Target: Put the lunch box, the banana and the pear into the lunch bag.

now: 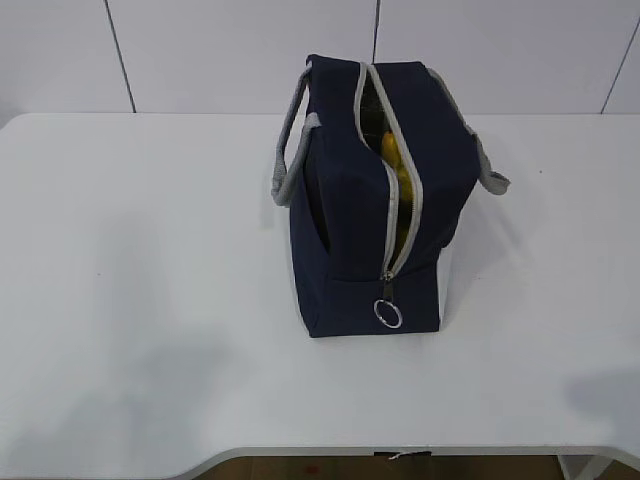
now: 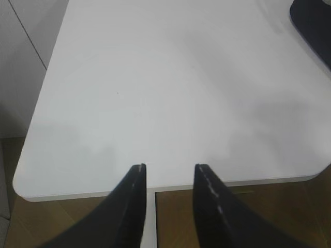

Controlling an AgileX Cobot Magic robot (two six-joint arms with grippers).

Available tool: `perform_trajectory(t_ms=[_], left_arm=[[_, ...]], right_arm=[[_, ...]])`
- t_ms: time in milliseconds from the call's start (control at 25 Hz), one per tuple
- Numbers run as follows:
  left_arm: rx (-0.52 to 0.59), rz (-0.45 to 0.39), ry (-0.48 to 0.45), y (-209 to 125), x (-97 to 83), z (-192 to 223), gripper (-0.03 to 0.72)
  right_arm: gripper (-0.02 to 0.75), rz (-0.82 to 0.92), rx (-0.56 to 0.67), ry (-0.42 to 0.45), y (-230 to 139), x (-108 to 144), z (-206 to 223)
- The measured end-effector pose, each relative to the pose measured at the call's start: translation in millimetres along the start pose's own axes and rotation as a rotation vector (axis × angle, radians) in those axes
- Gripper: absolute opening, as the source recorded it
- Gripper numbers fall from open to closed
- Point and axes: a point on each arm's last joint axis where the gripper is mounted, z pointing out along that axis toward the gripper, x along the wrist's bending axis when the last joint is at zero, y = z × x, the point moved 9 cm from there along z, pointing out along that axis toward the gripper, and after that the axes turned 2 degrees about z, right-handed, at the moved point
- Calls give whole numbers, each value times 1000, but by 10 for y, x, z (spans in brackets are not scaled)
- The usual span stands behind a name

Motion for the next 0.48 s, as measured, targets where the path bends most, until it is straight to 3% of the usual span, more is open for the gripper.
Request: perform_trajectory(t_ms=[480], left_arm=[[0,0,0,0,0,0,237]], right_arm=[[442,0,0,0,0,0,0]])
